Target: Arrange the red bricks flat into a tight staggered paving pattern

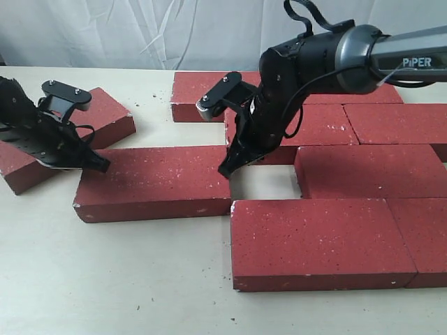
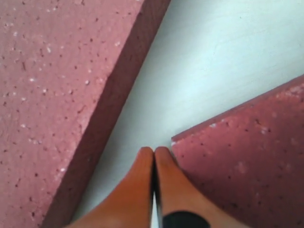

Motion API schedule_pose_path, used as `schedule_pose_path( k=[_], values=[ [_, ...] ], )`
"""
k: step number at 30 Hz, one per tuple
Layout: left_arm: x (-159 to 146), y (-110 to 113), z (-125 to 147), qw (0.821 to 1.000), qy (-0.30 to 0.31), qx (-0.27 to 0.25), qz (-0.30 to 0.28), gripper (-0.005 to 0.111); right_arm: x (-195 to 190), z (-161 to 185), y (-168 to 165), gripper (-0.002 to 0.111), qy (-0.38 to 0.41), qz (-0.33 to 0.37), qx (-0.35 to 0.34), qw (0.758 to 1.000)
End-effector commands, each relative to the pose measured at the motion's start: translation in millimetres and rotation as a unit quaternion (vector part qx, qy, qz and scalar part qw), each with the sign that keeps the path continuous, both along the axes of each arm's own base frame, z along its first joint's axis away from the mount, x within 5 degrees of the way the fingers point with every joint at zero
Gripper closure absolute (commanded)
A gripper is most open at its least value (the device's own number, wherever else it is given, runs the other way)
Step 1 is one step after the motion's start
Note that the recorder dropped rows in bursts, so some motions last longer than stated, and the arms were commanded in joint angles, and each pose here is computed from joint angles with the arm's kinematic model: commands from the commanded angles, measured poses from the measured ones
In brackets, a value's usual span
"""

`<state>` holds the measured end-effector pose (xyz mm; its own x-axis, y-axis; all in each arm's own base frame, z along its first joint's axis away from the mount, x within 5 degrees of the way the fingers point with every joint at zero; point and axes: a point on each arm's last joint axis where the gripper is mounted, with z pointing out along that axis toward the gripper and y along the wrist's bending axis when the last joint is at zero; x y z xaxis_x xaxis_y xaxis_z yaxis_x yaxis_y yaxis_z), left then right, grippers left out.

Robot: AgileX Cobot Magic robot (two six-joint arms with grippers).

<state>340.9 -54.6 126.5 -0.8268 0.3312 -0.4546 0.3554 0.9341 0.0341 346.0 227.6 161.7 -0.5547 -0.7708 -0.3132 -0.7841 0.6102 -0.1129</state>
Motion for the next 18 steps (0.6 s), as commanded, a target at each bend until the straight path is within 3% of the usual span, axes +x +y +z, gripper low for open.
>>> schedule_pose_path(
  k=[1, 12, 18],
  values=[
    [2.6, 0.7, 0.2, 1.0, -0.01, 0.001, 0.003, 0.107, 10.3, -26.1, 1.4, 0.109, -0.015, 0.006, -0.011, 1.0],
    [1.5, 0.4, -0.2, 1.0, -0.004, -0.002, 0.005, 0.107, 12.8, -33.3, 6.3, 0.109, -0.023, 0.0, 0.007, 1.0],
    [1.5, 0.4, -0.2, 1.0, -0.004, -0.002, 0.005, 0.107, 5.5, -20.5, 10.5, 0.109, -0.018, 0.004, 0.01, 1.0]
  ],
)
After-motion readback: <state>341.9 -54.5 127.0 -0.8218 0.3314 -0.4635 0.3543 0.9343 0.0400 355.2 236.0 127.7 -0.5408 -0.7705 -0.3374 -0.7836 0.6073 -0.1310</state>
